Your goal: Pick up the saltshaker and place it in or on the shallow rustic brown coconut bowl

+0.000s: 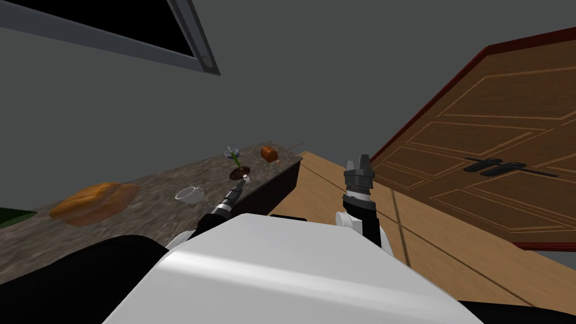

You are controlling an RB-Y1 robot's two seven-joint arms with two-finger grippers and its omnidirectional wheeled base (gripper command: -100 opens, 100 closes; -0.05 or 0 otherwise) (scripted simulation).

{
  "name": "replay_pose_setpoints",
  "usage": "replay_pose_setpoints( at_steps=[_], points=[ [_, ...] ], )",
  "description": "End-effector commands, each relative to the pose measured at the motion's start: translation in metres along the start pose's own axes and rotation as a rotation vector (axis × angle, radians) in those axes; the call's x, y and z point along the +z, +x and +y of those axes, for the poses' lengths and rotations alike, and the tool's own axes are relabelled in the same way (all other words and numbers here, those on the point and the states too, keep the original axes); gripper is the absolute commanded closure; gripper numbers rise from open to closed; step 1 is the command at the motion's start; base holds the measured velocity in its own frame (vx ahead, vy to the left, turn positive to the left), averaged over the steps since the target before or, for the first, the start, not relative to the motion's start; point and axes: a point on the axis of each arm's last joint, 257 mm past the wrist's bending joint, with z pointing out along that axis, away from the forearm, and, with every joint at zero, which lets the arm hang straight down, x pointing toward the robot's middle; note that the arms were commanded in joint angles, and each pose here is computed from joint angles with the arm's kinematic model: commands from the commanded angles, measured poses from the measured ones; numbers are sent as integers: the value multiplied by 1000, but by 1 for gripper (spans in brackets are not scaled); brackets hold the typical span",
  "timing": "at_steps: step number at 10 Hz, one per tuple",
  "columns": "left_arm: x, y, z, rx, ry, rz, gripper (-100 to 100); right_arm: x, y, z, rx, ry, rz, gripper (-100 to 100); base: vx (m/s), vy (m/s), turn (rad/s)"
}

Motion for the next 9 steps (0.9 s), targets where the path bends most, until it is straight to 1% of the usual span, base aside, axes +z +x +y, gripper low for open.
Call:
replay_pose_setpoints(
  at_steps=[1,4,9],
  points=[
    [-6,-2,16,49,-54,18,-100,0,0,0,0,0,0,0,27,17,-165],
    [-22,-5,47,159,-153,58,-100,0,0,0,0,0,0,0,36,16,-188],
    [-53,-19,100,376,-320,136,-100,0,0,0,0,0,0,0,48,20,-218]
  ],
)
